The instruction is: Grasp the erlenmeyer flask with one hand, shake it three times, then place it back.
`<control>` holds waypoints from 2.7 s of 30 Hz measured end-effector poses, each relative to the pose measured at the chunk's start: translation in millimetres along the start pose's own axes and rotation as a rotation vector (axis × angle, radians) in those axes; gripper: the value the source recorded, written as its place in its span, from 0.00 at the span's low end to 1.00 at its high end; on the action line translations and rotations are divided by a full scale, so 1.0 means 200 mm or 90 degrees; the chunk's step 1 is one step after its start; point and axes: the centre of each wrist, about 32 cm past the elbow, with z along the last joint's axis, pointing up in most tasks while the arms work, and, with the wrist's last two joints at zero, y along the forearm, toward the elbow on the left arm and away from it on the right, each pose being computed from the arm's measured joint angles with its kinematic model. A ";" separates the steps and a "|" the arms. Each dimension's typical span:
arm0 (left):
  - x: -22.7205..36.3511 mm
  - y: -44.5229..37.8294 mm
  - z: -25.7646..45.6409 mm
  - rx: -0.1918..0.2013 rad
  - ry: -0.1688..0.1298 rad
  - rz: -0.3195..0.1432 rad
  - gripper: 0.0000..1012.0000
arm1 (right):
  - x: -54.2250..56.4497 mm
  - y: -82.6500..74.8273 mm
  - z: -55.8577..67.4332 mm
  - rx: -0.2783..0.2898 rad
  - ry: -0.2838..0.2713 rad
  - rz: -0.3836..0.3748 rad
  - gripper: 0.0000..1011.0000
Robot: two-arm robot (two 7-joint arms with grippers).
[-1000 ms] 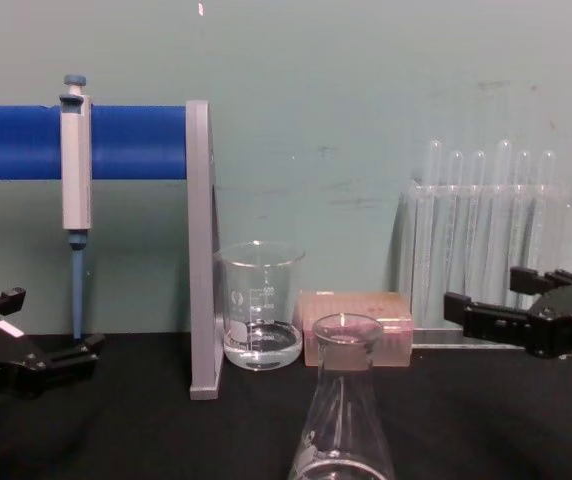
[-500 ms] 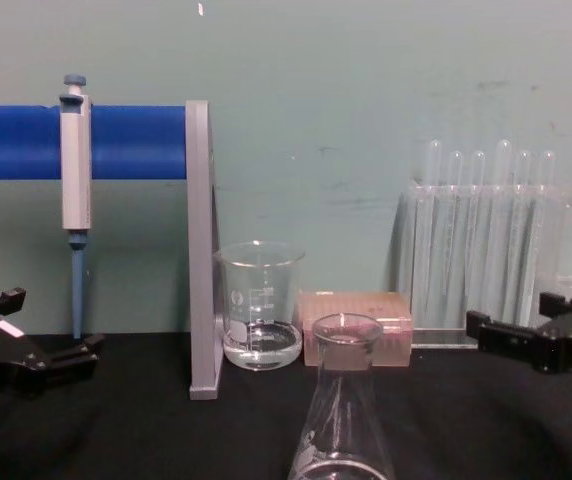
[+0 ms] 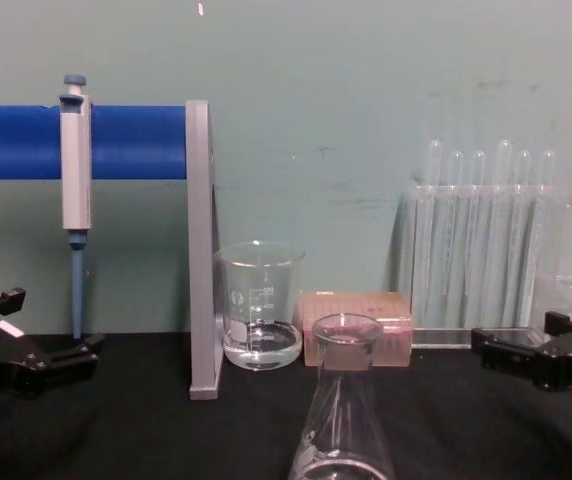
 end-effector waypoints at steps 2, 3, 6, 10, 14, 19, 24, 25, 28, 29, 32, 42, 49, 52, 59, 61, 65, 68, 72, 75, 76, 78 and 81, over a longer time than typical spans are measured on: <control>0.000 0.000 0.000 0.000 0.000 0.000 0.99 | 0.00 0.00 0.00 -0.001 0.000 -0.001 0.99; 0.000 0.000 0.000 0.000 0.000 0.000 0.99 | 0.00 0.00 0.00 -0.002 0.000 -0.001 0.99; 0.000 0.000 0.000 0.000 0.000 0.000 0.99 | 0.00 -0.01 0.00 -0.004 0.001 0.000 0.99; 0.000 0.000 0.000 0.000 0.000 0.000 0.99 | 0.00 -0.01 0.00 -0.004 0.000 0.000 0.99; 0.000 0.000 0.000 0.000 0.000 0.000 0.99 | 0.00 -0.01 0.00 -0.004 0.000 0.000 0.99; 0.000 0.000 0.000 0.000 0.000 0.000 0.99 | 0.00 -0.01 0.00 -0.004 0.000 0.001 0.99; 0.000 0.000 0.000 0.000 0.000 0.000 0.99 | 0.00 0.00 0.00 -0.003 0.000 0.001 0.99; 0.000 0.000 0.000 0.000 0.000 0.000 0.99 | 0.00 0.00 0.00 -0.003 0.000 0.001 0.99; 0.000 0.000 0.000 0.000 0.000 0.000 0.99 | 0.00 0.00 0.00 -0.003 0.000 0.001 0.99; 0.000 0.000 0.000 0.000 0.000 0.000 0.99 | 0.00 0.00 0.00 -0.003 0.000 0.001 0.99; 0.000 0.000 0.000 0.000 0.000 0.000 0.99 | 0.00 -0.01 0.00 -0.003 0.000 0.001 0.99; 0.000 0.000 0.000 0.000 0.000 0.000 0.99 | 0.00 -0.01 0.00 -0.003 0.000 0.002 0.99; 0.000 0.000 0.000 0.000 0.000 0.000 0.99 | 0.00 0.00 0.00 -0.003 0.000 0.002 0.99; 0.000 0.000 0.000 0.000 0.000 0.000 0.99 | 0.00 -0.01 0.00 -0.003 0.000 0.002 0.99; 0.000 0.000 0.000 0.000 0.000 0.000 0.99 | 0.00 0.00 0.00 -0.003 0.000 0.002 0.99; 0.000 0.000 0.000 0.000 0.000 0.000 0.99 | 0.00 0.00 0.00 -0.003 0.000 0.002 0.99; 0.000 0.000 0.000 0.000 0.000 0.000 0.99 | 0.00 -0.01 0.00 -0.003 0.000 0.002 0.99; 0.000 0.000 0.000 0.000 0.000 0.000 0.99 | 0.00 0.00 0.00 -0.003 0.000 0.002 0.99; 0.000 0.000 0.000 0.000 0.000 0.000 0.99 | 0.00 0.00 0.00 -0.003 0.000 0.002 0.99; 0.000 0.000 0.000 0.000 0.000 0.000 0.99 | 0.00 0.00 0.00 -0.003 0.000 0.002 0.99; 0.000 0.000 0.000 0.000 0.000 0.000 0.99 | 0.00 0.00 0.00 -0.003 0.000 0.002 0.99; 0.000 0.000 0.000 0.000 0.000 0.000 0.99 | 0.00 0.00 0.00 -0.003 0.000 0.002 0.99; 0.000 0.000 0.000 0.000 0.000 0.000 0.99 | 0.00 -0.01 0.00 -0.003 0.000 0.002 0.99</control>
